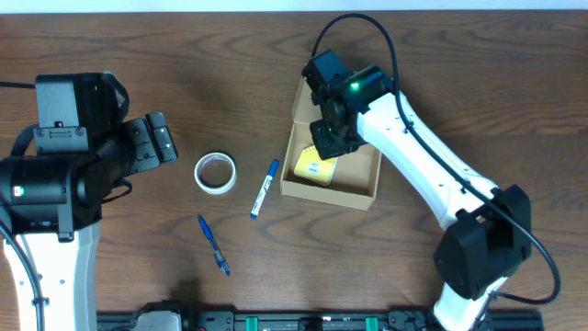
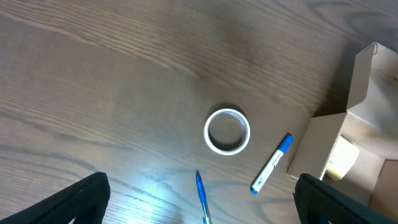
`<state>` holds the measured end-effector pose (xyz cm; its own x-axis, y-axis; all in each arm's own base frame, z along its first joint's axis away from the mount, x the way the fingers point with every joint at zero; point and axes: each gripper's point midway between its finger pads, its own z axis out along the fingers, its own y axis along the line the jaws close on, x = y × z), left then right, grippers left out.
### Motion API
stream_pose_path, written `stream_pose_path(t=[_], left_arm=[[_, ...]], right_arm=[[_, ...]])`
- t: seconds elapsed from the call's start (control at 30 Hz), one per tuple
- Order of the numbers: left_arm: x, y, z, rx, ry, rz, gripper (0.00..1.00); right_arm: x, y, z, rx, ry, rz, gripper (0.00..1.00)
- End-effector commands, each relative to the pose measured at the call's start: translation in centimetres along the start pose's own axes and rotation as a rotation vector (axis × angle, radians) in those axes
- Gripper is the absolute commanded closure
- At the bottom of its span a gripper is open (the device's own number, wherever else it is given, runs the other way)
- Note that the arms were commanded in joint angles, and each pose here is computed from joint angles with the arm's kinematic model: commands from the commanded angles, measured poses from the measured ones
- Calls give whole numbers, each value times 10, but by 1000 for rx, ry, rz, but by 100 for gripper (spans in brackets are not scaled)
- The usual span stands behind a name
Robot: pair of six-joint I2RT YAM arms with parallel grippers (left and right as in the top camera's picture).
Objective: Pack container
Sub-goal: 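Withdraw the right gripper from the box toward the yellow tape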
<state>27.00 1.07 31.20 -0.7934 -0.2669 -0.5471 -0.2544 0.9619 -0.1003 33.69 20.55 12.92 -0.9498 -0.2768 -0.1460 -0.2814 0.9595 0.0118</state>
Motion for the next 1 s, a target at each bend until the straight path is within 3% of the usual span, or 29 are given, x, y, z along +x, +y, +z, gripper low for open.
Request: stream_pose_path(t=[0.0, 0.47, 0.7, 0.87, 0.97], left_arm=[[-2, -3, -5, 13, -10, 20, 5], [-2, -6, -5, 31, -10, 24, 5], [-2, -6, -5, 31, -10, 24, 5], [-3, -6, -5, 32, -15, 24, 5], [-3, -6, -5, 32, -14, 24, 5]], right_arm=[[-6, 1, -1, -10, -27, 6, 99], [-14, 2, -5, -11, -60, 4, 99], [-30, -9, -51, -27, -147, 37, 99], [-42, -51, -87, 68, -248, 110, 99], [-26, -89, -89, 163, -192, 176, 99]])
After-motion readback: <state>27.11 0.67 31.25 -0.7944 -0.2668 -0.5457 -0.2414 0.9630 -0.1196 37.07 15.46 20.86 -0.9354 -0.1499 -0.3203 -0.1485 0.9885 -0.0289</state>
